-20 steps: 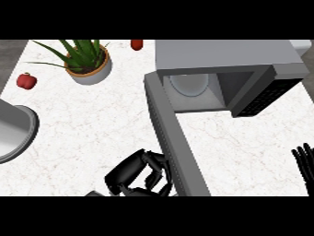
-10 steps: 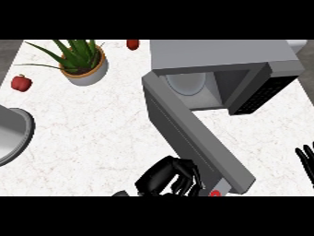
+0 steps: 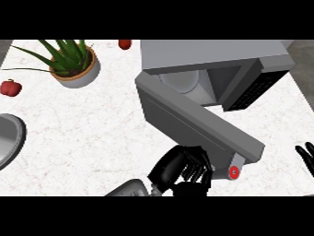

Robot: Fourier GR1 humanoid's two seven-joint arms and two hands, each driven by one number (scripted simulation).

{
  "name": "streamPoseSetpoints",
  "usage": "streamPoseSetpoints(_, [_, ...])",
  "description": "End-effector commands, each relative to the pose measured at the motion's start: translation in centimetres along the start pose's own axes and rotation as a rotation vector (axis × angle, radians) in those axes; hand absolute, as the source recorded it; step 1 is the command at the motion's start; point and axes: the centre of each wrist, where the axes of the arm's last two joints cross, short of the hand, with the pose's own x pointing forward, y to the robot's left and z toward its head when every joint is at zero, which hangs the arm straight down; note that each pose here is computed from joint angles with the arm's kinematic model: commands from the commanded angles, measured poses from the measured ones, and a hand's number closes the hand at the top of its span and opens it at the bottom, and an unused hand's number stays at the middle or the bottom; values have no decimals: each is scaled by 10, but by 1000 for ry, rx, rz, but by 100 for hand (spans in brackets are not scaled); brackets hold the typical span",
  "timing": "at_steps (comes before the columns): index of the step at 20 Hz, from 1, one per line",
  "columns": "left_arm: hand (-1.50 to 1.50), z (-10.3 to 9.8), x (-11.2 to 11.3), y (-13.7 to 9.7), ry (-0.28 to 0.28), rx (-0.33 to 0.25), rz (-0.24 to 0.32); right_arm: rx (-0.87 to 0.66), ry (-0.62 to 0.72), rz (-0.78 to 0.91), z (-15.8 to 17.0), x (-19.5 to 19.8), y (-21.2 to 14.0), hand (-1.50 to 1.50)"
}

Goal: Pick up the milk, place it into the microwave and close the microwave

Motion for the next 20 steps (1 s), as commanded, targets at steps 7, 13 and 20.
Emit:
streamPoseSetpoints(7, [150,-41,34,14,-95,221,19,123,-10,-20,-22,28,18,-150])
streamPoseSetpoints(13, [150,-66,43,34,-91,306,-5,122,-11,-23,-29,40,24,-150])
streamPoseSetpoints(20, [150,-88,51,57,-77,370,22,111,0,-18,-36,50,21,-150])
